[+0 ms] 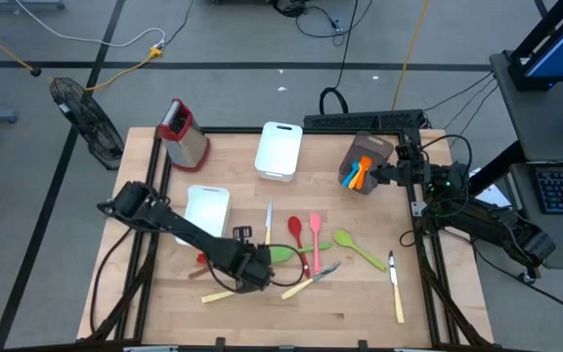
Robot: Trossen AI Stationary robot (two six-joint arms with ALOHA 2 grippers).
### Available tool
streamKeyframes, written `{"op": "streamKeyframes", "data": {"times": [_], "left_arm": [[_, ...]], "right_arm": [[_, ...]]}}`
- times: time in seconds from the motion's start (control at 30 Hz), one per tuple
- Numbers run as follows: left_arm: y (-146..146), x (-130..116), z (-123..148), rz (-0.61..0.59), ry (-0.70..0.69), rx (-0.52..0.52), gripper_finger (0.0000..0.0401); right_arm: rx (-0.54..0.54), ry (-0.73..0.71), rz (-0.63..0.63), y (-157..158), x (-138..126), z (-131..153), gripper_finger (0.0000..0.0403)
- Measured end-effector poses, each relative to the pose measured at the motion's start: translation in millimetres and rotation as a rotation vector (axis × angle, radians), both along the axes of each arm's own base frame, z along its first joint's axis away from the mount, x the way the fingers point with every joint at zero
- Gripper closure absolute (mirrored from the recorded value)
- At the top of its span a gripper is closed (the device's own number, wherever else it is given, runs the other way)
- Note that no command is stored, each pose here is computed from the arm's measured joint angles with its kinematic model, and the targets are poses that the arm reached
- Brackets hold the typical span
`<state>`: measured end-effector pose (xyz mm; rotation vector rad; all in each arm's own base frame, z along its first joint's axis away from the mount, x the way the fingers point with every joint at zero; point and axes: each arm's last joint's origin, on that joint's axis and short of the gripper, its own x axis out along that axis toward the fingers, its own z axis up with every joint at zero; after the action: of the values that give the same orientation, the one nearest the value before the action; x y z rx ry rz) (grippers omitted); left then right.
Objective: Pick & Place Kitchen Items
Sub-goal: Put the red spatula into the black bin
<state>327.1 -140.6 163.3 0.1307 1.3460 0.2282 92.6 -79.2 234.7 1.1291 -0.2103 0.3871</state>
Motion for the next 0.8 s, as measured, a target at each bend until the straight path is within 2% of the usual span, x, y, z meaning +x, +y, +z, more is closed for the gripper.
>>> {"op": "streamKeyframes", "data": {"times": [0.27, 0.6, 0.8], "left_arm": [[1.5, 5.5, 6.5, 0.014, -0.024, -0.004, 0.0381], [9.8, 30.8, 39.2, 0.020, -0.124, -0.047, 0.0386], [18.1, 40.4, 63.7, 0.026, -0.121, -0.116, 0.0386]], "right_arm": [[0.000, -0.001, 0.000, 0.0, 0.0, 0.1, 0.0234], [0.000, 0.000, 0.000, 0.0, 0.0, 0.0, 0.0234], [0.000, 0.000, 0.000, 0.0, 0.0, 0.0, 0.0234]]}}
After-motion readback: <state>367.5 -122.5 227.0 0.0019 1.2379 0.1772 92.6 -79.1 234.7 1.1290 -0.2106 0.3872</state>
